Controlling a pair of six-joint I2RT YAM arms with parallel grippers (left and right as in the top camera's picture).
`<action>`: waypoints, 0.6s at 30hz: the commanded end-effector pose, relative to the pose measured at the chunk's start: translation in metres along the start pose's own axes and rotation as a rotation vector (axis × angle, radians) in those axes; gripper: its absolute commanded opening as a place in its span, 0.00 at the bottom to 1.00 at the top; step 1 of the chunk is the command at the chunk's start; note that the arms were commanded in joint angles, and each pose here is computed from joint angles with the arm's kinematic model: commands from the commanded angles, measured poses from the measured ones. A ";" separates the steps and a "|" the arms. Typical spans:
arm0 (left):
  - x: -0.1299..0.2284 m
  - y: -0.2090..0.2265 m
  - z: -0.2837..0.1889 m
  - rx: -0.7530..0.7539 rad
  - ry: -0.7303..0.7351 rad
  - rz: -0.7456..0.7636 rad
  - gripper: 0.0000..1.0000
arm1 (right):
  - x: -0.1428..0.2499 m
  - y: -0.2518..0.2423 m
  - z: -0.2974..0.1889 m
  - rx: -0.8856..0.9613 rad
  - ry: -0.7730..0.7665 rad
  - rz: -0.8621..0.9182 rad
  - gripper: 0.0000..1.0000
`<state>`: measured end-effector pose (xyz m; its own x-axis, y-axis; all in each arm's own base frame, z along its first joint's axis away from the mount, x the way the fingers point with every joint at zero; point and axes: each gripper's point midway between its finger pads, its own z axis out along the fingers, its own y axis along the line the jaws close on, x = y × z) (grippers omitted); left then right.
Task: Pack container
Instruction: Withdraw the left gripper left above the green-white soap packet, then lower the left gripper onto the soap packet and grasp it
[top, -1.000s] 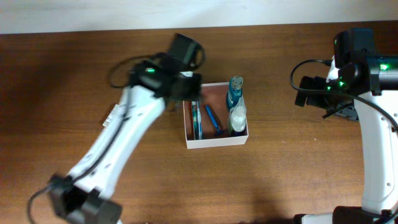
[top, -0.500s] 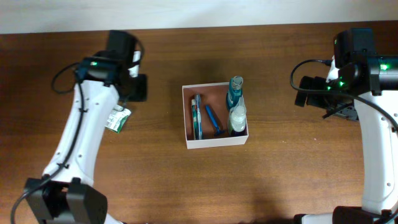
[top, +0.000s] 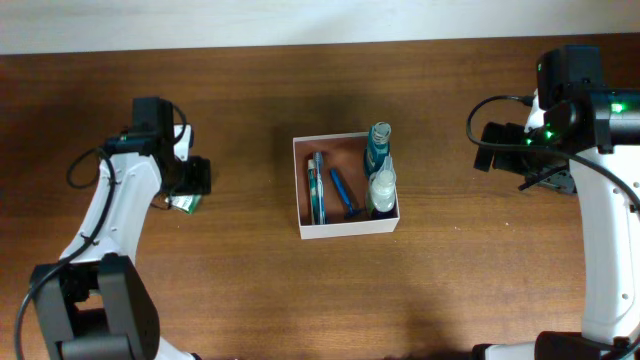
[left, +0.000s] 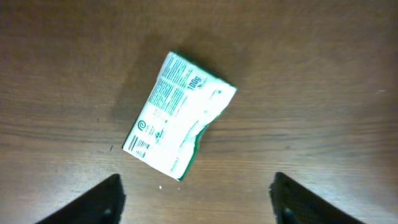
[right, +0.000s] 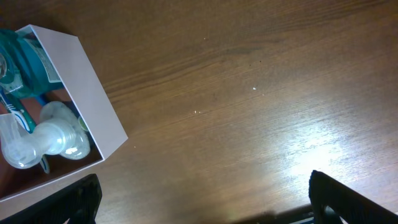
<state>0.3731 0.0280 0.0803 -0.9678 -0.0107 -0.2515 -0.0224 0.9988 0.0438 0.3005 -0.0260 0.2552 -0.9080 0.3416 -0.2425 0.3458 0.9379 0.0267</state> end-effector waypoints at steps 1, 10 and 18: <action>0.007 0.003 0.013 0.014 0.008 0.014 0.86 | -0.002 -0.004 -0.008 0.005 -0.033 0.009 0.98; 0.015 0.008 0.035 0.006 -0.023 0.141 0.99 | -0.003 -0.004 -0.008 0.004 -0.033 0.009 0.98; 0.015 0.007 0.051 -0.002 -0.073 0.172 0.99 | -0.002 -0.004 -0.008 0.004 -0.033 0.009 0.98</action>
<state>0.3762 0.0389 0.0381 -0.9382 0.1247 -0.3227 0.0987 0.9905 0.0959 0.3005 -0.0260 0.2552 -0.9080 0.3416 -0.2425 0.3458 0.9379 0.0267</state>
